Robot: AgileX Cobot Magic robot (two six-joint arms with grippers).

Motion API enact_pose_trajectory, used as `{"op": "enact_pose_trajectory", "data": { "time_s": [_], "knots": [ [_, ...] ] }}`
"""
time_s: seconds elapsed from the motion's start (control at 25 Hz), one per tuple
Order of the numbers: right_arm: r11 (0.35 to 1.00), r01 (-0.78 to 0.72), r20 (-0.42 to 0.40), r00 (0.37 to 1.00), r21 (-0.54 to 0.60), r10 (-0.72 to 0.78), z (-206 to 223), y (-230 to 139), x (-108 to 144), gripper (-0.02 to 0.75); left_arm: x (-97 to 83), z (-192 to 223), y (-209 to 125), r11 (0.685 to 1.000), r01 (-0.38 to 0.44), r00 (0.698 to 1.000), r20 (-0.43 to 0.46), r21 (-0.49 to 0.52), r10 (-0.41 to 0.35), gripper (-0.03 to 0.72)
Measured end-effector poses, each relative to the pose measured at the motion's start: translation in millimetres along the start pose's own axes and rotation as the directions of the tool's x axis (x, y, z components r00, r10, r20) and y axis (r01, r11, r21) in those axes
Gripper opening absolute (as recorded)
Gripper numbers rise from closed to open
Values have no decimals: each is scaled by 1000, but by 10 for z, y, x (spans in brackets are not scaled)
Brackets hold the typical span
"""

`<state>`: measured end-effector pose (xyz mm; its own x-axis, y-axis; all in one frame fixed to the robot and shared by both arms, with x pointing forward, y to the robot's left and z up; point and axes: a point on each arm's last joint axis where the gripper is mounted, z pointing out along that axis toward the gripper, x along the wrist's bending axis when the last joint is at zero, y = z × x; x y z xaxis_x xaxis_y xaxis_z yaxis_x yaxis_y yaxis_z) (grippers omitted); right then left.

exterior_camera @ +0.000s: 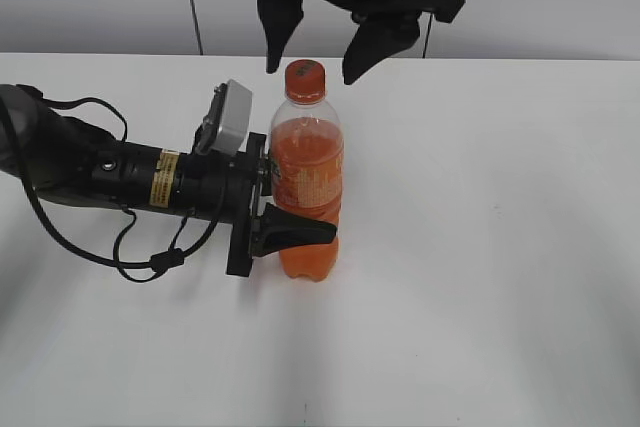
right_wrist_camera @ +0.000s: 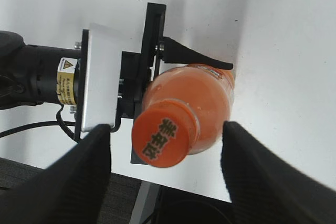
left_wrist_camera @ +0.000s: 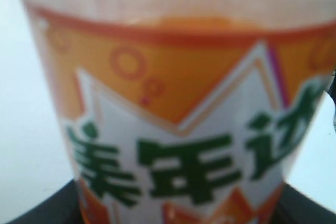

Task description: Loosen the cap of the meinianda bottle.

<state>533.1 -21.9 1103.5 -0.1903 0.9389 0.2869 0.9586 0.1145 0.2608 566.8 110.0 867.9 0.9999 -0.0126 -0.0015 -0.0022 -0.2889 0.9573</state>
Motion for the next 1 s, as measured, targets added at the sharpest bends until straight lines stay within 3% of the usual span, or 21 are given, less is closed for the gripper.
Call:
{"op": "enact_pose_trajectory", "data": {
  "time_s": [0.56, 1.0],
  "knots": [
    [999, 37, 53, 998, -8, -37, 69, 21, -49, 491, 3, 0, 1, 1000, 1, 1000, -3, -1, -1, 404],
    [998, 48, 42, 998, -30, -47, 20, 51, -14, 491, 5, 0, 0, 1000, 2, 1000, -5, 0, -2, 405]
  ]
}}
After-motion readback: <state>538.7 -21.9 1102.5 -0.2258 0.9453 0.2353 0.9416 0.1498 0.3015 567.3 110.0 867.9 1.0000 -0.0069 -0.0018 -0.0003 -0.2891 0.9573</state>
